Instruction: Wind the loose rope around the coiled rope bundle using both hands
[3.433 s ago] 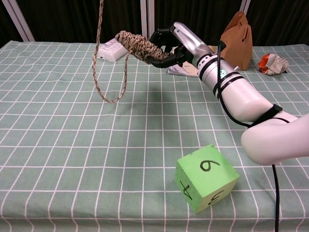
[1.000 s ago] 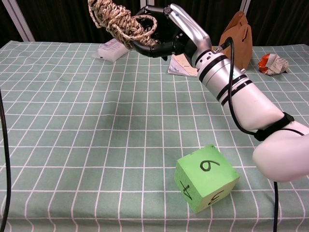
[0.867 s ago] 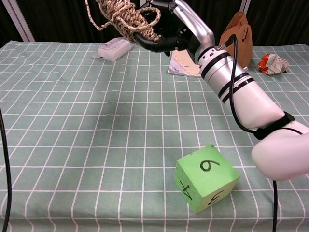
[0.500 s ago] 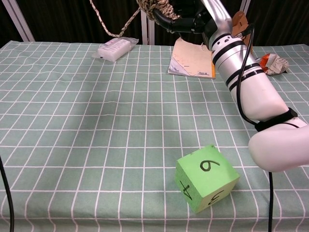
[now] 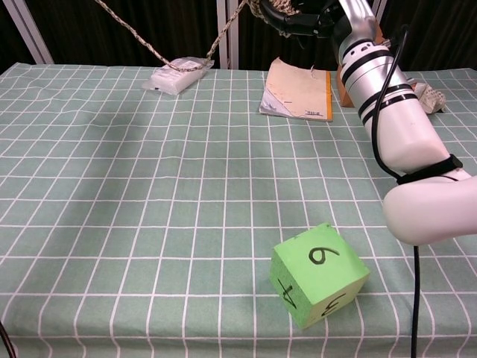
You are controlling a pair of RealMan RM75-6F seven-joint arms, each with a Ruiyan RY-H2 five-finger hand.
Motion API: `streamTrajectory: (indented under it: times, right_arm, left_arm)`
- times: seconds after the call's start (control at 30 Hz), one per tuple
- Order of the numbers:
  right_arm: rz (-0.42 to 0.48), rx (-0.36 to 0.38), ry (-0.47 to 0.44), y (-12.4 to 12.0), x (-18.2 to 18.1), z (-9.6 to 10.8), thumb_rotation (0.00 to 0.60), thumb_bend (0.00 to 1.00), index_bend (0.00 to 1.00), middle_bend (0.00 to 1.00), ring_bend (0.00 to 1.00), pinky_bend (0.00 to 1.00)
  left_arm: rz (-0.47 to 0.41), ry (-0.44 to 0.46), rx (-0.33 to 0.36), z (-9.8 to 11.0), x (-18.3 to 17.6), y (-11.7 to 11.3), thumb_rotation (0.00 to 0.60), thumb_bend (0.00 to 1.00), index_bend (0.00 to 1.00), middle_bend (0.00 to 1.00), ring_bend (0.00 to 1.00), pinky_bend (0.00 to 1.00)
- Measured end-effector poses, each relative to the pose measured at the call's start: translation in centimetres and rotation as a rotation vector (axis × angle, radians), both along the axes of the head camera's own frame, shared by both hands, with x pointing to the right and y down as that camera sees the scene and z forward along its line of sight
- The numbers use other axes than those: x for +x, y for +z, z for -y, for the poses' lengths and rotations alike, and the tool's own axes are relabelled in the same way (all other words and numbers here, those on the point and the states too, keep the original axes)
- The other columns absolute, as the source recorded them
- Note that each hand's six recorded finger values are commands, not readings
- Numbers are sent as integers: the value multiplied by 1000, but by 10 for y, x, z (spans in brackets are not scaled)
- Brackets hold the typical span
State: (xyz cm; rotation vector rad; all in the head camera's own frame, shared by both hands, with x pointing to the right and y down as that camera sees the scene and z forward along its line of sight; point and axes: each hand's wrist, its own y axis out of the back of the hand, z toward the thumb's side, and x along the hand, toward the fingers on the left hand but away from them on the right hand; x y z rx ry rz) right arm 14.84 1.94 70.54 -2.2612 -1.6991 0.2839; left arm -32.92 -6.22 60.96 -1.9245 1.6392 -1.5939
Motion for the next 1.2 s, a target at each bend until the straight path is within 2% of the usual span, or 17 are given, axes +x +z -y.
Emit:
streamTrajectory:
  times: [0.37,0.67,0.87,1.2]
  right_arm:
    - [-34,-3,96,4,31,12,600,628,932,727,680,855]
    - [-96,-26,121,8,38,27,600,628,931,727,680,855]
    - [-159,-51,107,16,34,32,600,625,931,727,680,855]
    - [-213,-90,48,30,9,26,600,625,932,727,680,855]
  left_arm:
    - [60,60,-66,-27,-28,-1,600,559,791,575,506,629]
    - [-37,186,-130,-49,-12,-13,600,562,792,576,506,630]
    - [-106,300,-110,-60,18,-41,600,561,792,576,507,630]
    - [-241,500,-7,-64,91,-111,600,561,792,576,506,635]
